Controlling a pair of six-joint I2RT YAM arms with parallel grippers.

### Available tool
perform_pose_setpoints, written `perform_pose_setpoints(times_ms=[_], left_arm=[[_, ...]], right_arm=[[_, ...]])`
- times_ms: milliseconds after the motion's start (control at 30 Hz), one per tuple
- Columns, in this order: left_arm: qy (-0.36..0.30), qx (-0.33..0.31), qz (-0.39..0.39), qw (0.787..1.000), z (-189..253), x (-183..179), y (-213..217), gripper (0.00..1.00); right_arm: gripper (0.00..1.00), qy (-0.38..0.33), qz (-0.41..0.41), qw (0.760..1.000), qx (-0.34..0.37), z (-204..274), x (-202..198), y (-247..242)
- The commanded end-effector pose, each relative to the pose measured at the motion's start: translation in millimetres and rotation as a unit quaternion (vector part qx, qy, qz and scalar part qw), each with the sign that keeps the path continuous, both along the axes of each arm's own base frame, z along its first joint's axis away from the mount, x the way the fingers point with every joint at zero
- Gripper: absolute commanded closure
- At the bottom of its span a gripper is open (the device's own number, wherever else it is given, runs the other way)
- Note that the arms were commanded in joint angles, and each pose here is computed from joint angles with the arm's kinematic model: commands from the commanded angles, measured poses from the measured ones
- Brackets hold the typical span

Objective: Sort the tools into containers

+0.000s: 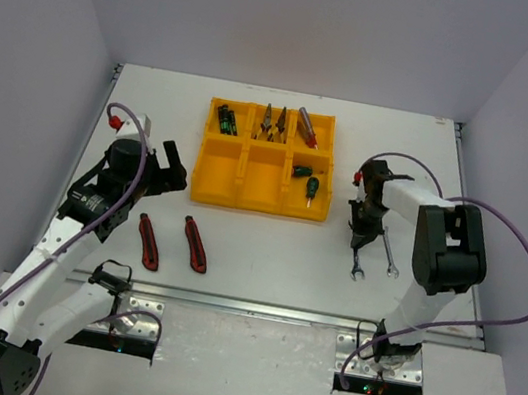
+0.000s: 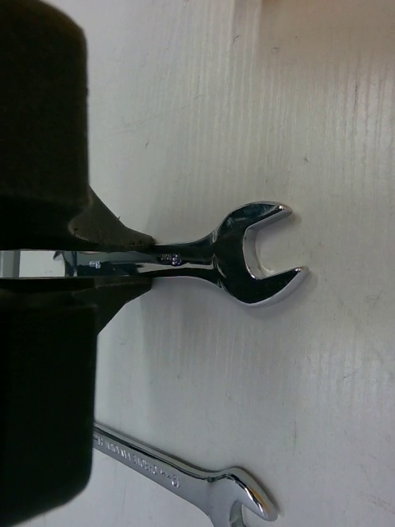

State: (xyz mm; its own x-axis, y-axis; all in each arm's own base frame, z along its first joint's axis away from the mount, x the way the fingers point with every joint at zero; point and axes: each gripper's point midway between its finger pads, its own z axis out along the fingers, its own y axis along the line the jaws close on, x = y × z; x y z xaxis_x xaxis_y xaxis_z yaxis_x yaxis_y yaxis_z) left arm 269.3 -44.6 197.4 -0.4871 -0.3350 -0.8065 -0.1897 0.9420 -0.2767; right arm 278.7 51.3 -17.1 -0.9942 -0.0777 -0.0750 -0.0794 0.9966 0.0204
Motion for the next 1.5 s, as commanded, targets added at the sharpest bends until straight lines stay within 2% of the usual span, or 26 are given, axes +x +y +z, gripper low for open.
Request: perform_pose_setpoints(times_ms=[0,200,500,700,833,1033,1133,1200,1333,1467], left_arm=[[-0.034,-0.006,-0.011,0.999,15.2,4.7,-5.1,0.0],[-0.034,-0.004,-0.008,0.999,14.7,5.0,-3.9,0.0],[-0.035,-0.002,-0.004,0.999,14.5,5.1,-2.0,0.0],[-0.036,-0.002,-0.004,0.999,14.8,5.3,-2.1,0.0],[-0.037,-0.002,-0.003,0.999,15.4,4.9,-1.7,0.0],[-0.041,-0.002,0.0,0.999,17.6,4.1,-0.4,0.0],[-0.043,-0.002,0.0,0.999,18.4,3.5,0.0,0.0],[-0.043,-0.002,0.0,0.999,18.1,3.9,-0.5,0.0],[-0.038,0.0,-0.001,0.999,16.1,4.7,-0.3,0.0],[-0.042,-0.001,-0.001,0.999,17.4,3.8,0.0,0.0]], right_arm=[[1.0,-0.02,0.0,0.999,-0.032,-15.2,-8.7,1.2],[1.0,-0.096,0.006,0.995,-0.014,15.7,-0.7,15.5],[1.0,-0.168,0.007,0.986,0.004,51.8,5.5,26.7],[1.0,-0.217,0.052,0.974,0.026,81.7,13.5,52.4],[1.0,-0.289,0.117,0.945,0.096,119.2,34.2,103.1],[1.0,-0.337,0.178,0.908,0.171,176.2,68.1,169.4],[1.0,-0.332,0.217,0.899,0.185,176.5,81.8,204.7],[1.0,-0.354,0.239,0.882,0.201,191.7,97.7,227.0],[1.0,-0.376,0.256,0.862,0.223,193.9,133.0,265.2],[1.0,-0.384,0.278,0.851,0.225,191.3,156.5,290.0]])
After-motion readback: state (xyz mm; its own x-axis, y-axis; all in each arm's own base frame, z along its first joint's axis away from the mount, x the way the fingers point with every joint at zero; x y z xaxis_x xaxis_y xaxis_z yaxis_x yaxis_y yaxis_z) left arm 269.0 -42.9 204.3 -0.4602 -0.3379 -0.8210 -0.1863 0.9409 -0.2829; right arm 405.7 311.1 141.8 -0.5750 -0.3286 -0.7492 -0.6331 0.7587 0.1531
